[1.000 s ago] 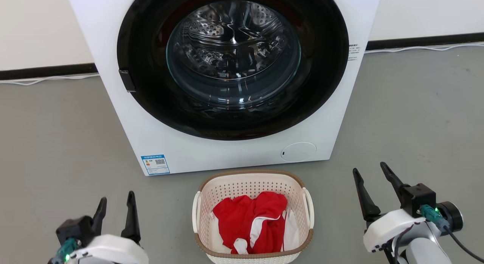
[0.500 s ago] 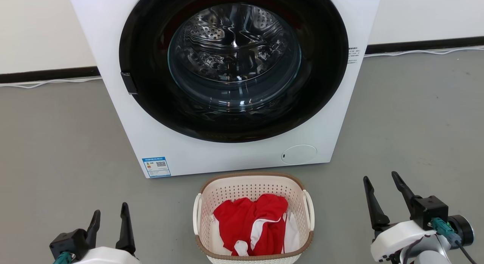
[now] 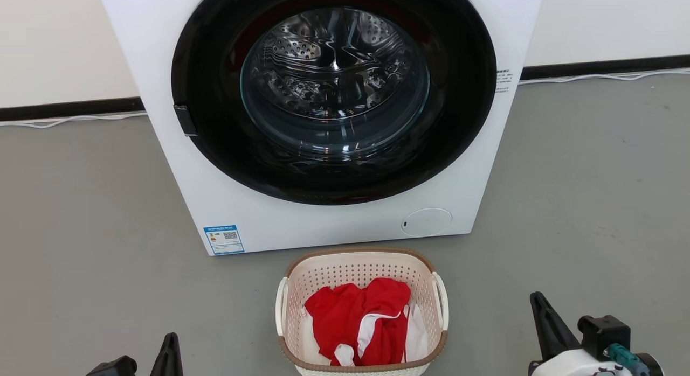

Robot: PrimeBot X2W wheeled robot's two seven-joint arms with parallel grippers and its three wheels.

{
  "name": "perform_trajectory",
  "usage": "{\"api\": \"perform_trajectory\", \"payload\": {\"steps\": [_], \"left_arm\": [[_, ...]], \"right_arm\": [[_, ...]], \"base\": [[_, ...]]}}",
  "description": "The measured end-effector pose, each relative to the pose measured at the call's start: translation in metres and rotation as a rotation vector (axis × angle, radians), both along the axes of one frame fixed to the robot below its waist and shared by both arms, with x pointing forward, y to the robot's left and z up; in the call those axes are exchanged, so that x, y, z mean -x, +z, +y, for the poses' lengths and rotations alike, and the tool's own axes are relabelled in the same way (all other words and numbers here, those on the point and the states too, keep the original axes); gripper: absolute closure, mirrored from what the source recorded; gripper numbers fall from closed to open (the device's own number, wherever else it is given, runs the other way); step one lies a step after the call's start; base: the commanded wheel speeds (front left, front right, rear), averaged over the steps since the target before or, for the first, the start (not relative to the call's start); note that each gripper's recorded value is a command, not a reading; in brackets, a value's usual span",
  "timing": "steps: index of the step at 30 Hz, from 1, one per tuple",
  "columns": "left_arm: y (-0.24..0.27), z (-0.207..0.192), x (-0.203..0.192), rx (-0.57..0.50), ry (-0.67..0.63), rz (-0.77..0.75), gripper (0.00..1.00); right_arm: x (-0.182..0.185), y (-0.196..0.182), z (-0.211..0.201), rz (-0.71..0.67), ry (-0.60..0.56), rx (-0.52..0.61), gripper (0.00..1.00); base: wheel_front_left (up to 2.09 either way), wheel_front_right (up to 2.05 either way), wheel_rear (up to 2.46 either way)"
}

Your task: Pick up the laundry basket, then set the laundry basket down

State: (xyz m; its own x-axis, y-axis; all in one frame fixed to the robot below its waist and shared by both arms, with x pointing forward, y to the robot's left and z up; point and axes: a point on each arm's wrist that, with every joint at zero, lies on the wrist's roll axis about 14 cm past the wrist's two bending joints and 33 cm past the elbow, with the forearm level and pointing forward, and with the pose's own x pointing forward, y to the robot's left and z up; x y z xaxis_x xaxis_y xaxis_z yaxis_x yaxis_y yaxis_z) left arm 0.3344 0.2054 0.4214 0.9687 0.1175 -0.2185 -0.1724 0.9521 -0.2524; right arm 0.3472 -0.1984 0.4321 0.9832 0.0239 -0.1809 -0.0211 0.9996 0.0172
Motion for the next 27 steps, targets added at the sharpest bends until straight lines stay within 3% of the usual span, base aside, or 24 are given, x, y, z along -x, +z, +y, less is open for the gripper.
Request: {"api": "perform_trajectory", "payload": {"steps": [27], "left_arm": [[-0.0039,0.0015,-0.0012,0.290,0.076,0.025,1.00]], "right_arm": [[-0.0063,0.0072,-0.0094,-0.005,-0.130,-0.336,1.00]], "base": [[0.00,0.00,0.00]]}}
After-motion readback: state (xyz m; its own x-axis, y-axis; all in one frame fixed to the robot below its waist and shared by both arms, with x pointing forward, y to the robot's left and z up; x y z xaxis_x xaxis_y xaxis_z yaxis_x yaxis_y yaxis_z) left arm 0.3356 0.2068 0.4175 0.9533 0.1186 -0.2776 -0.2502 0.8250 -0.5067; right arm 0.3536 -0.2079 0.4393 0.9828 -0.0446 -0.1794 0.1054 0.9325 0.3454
